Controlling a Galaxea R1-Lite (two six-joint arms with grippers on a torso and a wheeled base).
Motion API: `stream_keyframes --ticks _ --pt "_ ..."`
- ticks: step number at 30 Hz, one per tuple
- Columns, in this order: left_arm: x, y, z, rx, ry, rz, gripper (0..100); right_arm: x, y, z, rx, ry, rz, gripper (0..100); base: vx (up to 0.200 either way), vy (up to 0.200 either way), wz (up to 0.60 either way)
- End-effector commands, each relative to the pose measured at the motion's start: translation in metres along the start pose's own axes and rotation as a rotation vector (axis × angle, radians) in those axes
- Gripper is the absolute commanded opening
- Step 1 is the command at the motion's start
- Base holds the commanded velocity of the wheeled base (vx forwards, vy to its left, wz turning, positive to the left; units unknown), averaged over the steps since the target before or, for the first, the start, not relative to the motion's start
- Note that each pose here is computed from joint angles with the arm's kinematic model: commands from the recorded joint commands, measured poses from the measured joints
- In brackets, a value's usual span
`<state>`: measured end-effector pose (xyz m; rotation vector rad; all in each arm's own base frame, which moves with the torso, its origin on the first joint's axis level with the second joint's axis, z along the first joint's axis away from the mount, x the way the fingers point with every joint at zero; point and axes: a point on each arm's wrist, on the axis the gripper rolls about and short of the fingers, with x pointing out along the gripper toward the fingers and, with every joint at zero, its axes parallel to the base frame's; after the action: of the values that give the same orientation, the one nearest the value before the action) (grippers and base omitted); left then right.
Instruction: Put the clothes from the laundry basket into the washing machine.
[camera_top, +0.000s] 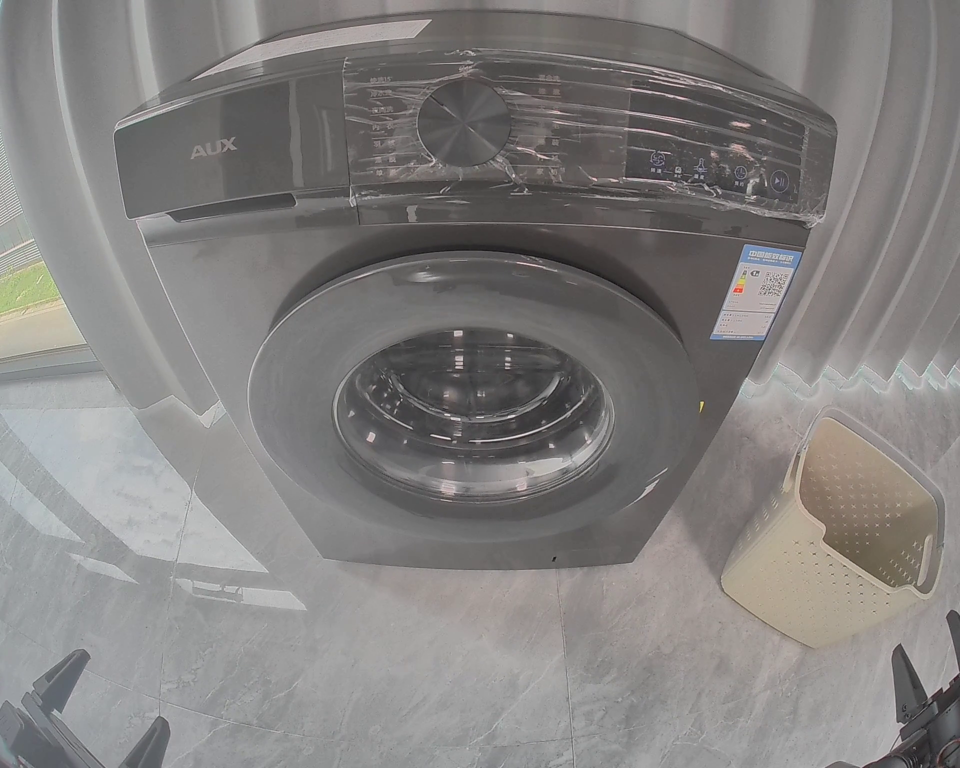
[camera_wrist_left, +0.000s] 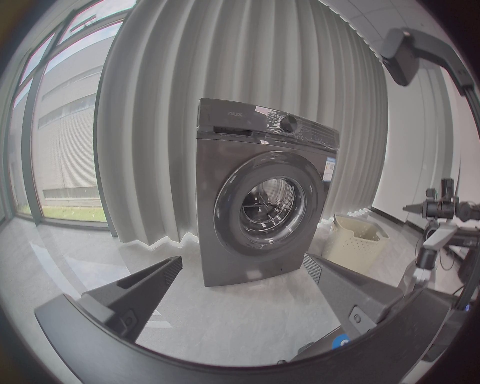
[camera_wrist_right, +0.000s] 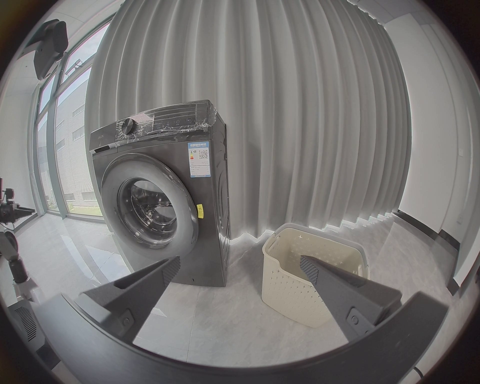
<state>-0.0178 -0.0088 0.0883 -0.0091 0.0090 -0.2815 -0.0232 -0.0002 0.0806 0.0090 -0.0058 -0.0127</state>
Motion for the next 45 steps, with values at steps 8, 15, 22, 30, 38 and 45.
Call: stream_keyframes --ticks 8,15,22,30,38,45 --pt "-0.007 -0.001 -0.007 0.1 -0.049 -0.05 100 0.001 0.0 -0.005 0.0 0.015 -0.003 100 0.0 0.0 0.0" --pt "-0.007 0.008 -0.014 0.012 0.015 0.315 100 0.001 0.0 -0.005 -0.008 0.015 0.002 100 0.0 0.0 0.0" --pt "-0.007 0.007 -0.013 0.018 -0.006 0.297 100 0.001 0.001 -0.004 -0.024 0.01 0.036 100 0.0 0.0 0.0" --pt "-0.007 0.007 -0.013 0.009 -0.008 0.298 100 0.001 0.0 -0.004 -0.018 0.007 0.025 100 0.0 0.0 0.0" --pt "-0.007 0.007 -0.012 0.018 -0.008 0.288 100 0.001 0.0 -0.004 -0.021 0.007 0.013 100 0.0 0.0 0.0" --pt "-0.007 0.007 -0.013 0.012 -0.007 0.286 100 0.001 0.0 -0.004 -0.017 0.009 0.022 100 0.0 0.0 0.0"
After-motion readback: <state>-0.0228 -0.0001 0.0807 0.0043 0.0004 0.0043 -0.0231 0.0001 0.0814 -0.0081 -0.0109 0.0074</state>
